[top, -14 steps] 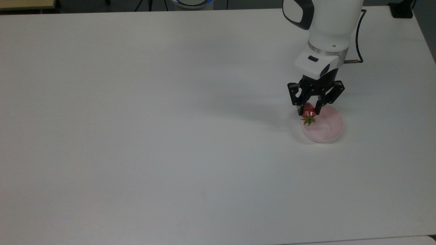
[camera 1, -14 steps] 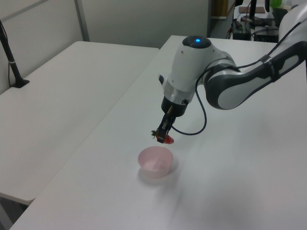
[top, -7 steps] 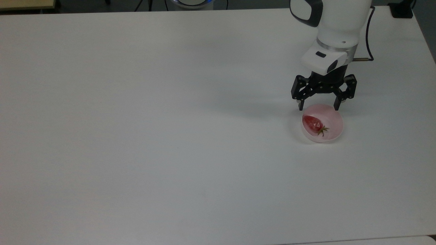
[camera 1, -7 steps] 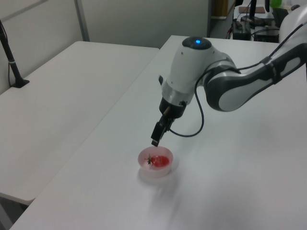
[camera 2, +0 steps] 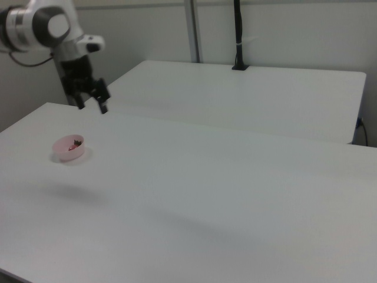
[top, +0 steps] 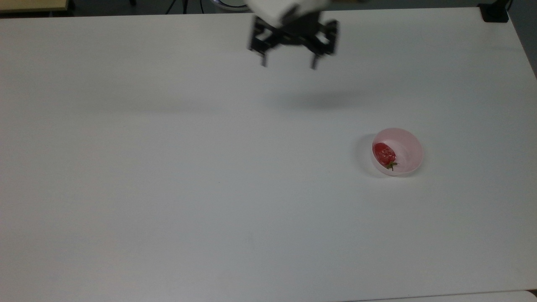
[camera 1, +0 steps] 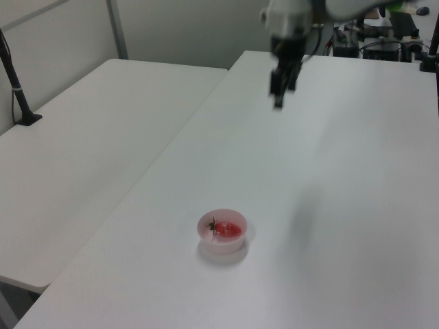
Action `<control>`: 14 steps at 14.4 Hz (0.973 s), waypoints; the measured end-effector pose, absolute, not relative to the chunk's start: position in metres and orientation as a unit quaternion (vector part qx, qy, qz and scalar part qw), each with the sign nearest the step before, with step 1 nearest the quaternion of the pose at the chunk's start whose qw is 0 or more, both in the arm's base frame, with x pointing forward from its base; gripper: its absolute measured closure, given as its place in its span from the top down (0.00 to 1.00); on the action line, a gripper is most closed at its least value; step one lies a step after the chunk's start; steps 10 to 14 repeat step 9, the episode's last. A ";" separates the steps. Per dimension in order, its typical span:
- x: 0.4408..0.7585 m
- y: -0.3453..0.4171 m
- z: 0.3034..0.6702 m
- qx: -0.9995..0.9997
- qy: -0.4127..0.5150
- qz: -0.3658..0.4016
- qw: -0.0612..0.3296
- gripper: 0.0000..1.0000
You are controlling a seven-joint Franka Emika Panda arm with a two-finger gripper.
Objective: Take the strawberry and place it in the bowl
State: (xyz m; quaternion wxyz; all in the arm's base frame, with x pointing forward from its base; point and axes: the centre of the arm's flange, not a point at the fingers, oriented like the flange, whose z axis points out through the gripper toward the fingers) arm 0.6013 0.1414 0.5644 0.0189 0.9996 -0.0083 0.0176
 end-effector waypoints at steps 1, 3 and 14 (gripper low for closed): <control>0.596 0.108 0.579 1.000 -0.002 0.012 0.023 1.00; 0.586 0.048 0.600 1.000 -0.001 0.014 0.027 1.00; 0.576 -0.020 0.604 0.999 -0.023 0.011 0.026 1.00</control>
